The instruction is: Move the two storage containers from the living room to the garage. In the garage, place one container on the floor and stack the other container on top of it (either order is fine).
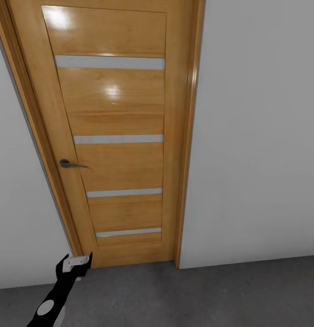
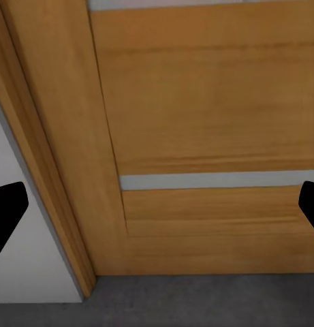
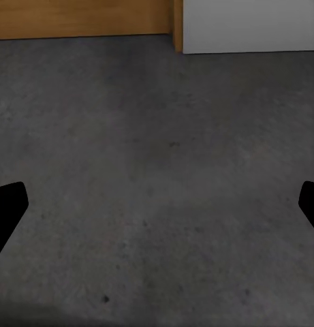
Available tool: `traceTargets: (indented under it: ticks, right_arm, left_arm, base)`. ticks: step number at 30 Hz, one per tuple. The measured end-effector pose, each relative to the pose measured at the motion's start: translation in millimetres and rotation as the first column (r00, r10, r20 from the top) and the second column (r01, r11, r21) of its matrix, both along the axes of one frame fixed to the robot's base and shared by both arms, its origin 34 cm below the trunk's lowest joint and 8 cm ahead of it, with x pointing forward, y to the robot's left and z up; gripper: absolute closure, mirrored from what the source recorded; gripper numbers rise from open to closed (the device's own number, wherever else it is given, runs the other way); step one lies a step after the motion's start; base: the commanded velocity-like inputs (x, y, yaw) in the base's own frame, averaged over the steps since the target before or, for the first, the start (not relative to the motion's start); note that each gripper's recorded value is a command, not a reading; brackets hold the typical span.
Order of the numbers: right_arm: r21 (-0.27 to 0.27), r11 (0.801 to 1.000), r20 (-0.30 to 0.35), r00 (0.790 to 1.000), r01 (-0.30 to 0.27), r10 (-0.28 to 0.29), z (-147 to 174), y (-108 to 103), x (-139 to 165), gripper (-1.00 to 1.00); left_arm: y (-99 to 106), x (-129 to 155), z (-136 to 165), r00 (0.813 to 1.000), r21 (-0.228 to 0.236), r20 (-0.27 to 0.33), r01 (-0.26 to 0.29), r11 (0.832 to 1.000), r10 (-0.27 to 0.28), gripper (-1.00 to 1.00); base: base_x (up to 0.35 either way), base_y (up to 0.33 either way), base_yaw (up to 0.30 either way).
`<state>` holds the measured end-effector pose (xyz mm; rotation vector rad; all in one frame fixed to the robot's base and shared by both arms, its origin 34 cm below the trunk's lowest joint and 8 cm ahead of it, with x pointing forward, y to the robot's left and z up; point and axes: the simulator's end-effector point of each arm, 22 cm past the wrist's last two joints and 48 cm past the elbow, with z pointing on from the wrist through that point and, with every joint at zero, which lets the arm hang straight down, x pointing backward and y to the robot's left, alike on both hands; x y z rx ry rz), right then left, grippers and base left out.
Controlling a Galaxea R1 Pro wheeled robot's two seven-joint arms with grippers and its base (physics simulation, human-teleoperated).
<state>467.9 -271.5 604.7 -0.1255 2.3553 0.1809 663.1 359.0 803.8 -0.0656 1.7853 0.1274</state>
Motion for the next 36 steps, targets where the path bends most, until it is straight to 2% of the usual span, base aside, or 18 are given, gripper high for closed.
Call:
traceTargets:
  ticks: [6, 15, 36]
  right_arm:
    - [0.000, 1.000, 0.000, 1.000, 0.000, 0.000, 0.0, 0.1, -0.1, -1.00]
    - [0.000, 1.000, 0.000, 1.000, 0.000, 0.000, 0.2, 0.1, -0.1, -1.00]
    - [0.002, 1.000, 0.000, 1.000, 0.003, -0.003, 0.1, -0.2, 0.1, -1.00]
  left_arm:
    - [0.1, 3.4, 3.3, 1.000, 0.000, 0.007, 0.000, 1.000, 0.000, -1.00]
    - [0.1, 4.3, 4.1, 1.000, 0.000, 0.008, 0.000, 1.000, 0.000, -1.00]
    - [0.2, 4.3, 3.7, 1.000, -0.001, 0.007, 0.000, 1.000, 0.000, -1.00]
  base:
    - [0.023, 0.000, 0.000]
    - [0.211, 0.000, 0.000]
    - [0.076, 0.000, 0.000]
